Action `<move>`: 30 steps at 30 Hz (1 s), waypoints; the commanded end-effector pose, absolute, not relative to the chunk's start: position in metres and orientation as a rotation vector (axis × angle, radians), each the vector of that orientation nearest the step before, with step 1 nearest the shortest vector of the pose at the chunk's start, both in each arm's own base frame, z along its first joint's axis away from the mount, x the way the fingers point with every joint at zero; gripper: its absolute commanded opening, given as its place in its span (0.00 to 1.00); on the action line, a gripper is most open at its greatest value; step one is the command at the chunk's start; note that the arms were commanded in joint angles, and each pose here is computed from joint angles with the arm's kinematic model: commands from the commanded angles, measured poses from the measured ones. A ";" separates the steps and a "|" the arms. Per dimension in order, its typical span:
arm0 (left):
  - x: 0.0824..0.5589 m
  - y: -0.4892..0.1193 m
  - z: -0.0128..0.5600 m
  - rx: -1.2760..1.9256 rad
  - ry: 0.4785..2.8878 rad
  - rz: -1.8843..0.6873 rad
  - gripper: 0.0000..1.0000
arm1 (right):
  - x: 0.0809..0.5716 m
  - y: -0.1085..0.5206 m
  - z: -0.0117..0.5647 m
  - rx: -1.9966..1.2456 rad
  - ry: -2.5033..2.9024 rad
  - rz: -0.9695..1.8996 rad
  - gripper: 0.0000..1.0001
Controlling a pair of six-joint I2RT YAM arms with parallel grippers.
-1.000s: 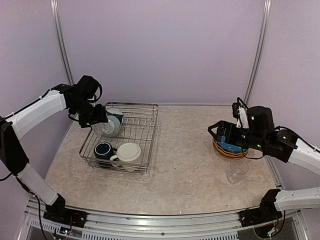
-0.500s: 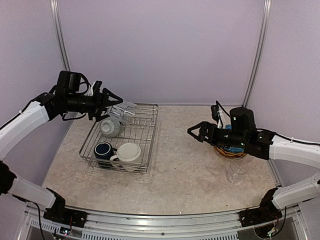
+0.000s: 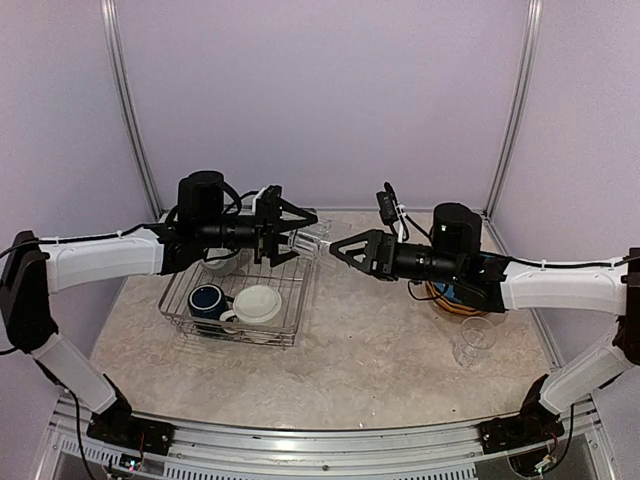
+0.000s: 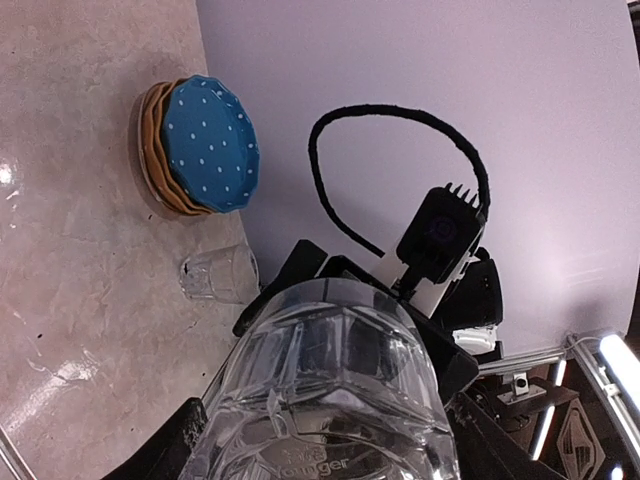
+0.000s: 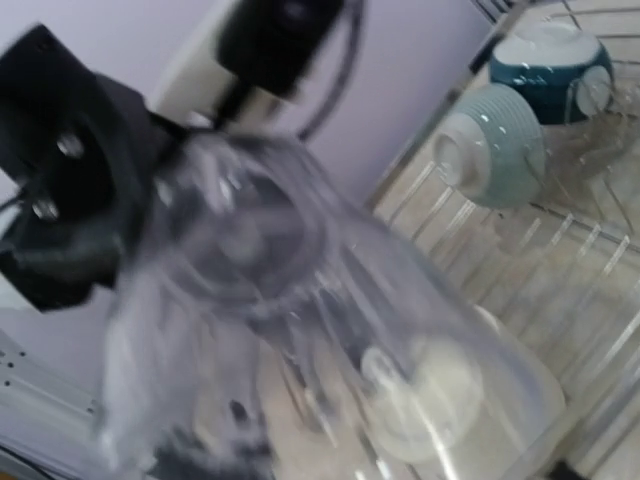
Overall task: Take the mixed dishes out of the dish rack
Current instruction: Pass from the left arm to the right
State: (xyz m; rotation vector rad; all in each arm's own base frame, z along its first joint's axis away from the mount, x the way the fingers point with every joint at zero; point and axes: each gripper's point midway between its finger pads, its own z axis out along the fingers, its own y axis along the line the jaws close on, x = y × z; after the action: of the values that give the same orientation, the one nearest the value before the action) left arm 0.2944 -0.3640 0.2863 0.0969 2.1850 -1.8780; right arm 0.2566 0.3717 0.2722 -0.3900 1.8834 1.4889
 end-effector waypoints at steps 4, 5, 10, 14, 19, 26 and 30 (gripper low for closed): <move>0.286 -0.406 0.310 0.204 2.021 -2.071 0.35 | 0.249 0.372 0.302 -0.412 1.758 1.545 0.77; 0.283 -0.411 0.311 0.218 2.011 -2.088 0.35 | 0.250 0.369 0.303 -0.405 1.751 1.531 0.70; 0.285 -0.424 0.302 0.190 1.998 -2.158 0.32 | 0.252 0.357 0.307 -0.356 1.731 1.491 0.42; 0.290 -0.424 0.292 0.165 2.001 -2.145 0.32 | 0.251 0.353 0.307 -0.357 1.724 1.470 0.46; 0.301 -0.412 0.285 0.096 2.028 -2.098 0.29 | 0.255 0.347 0.294 -0.324 1.814 1.394 0.90; 0.315 -0.377 0.279 -0.005 2.069 -1.934 0.29 | 0.261 0.325 0.284 -0.291 1.879 1.217 1.00; 0.309 -0.381 0.292 0.046 2.046 -1.957 0.29 | 0.258 0.341 0.292 -0.339 1.841 1.309 1.00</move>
State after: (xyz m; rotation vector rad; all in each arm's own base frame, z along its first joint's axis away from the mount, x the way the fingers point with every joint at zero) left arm 0.3153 -0.3827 0.2682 -0.0298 2.1081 -1.9666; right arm 0.2595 0.3299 0.2809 -0.2892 1.8726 1.2752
